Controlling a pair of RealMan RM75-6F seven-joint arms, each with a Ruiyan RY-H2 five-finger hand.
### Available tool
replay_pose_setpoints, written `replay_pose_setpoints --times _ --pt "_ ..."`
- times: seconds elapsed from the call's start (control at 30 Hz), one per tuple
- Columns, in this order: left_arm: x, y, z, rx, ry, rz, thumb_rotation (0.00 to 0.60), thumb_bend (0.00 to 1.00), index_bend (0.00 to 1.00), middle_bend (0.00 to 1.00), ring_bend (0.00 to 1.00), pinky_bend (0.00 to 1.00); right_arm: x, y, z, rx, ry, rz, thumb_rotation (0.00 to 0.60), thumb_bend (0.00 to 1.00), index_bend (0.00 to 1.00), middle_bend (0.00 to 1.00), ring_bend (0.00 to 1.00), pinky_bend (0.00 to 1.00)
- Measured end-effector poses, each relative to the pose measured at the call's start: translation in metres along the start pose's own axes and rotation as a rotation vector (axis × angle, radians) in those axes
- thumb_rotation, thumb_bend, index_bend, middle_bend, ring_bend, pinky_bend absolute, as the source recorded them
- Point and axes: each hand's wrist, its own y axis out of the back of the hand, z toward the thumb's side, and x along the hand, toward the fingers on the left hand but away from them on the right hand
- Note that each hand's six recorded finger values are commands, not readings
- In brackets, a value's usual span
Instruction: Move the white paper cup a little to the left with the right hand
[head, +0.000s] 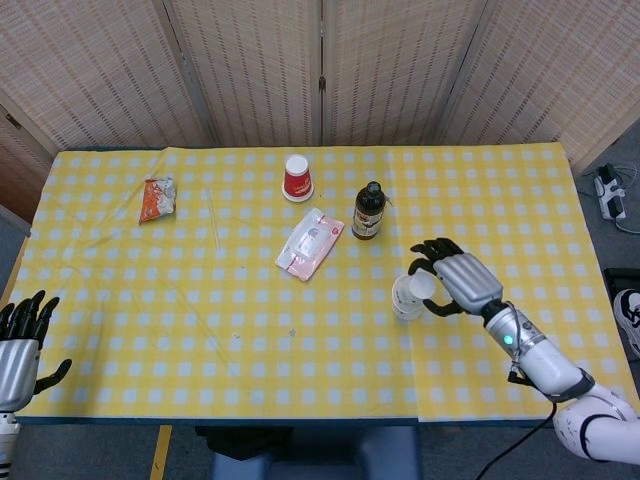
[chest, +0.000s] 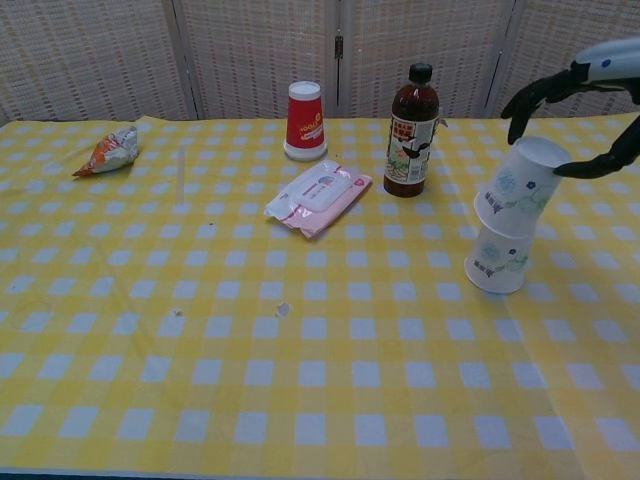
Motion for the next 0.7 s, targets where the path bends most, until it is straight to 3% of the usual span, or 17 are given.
replay_pose_setpoints --times 0.3,0.7 --pt "-0.002 -0.001 0.0 -0.002 0.001 -0.003 0.6 0.28 0.06 0.04 0.0 0.0 0.003 0.009 0.024 -0.004 0.073 -0.013 0.6 0.4 0.39 0.15 0.07 0.0" --pt "-0.004 -0.005 -0.003 -0.008 0.007 -0.013 0.6 0.28 0.06 0.04 0.0 0.0 -0.042 -0.026 0.036 -0.005 0.075 0.073 0.6 0.4 0.39 0.15 0.07 0.0"
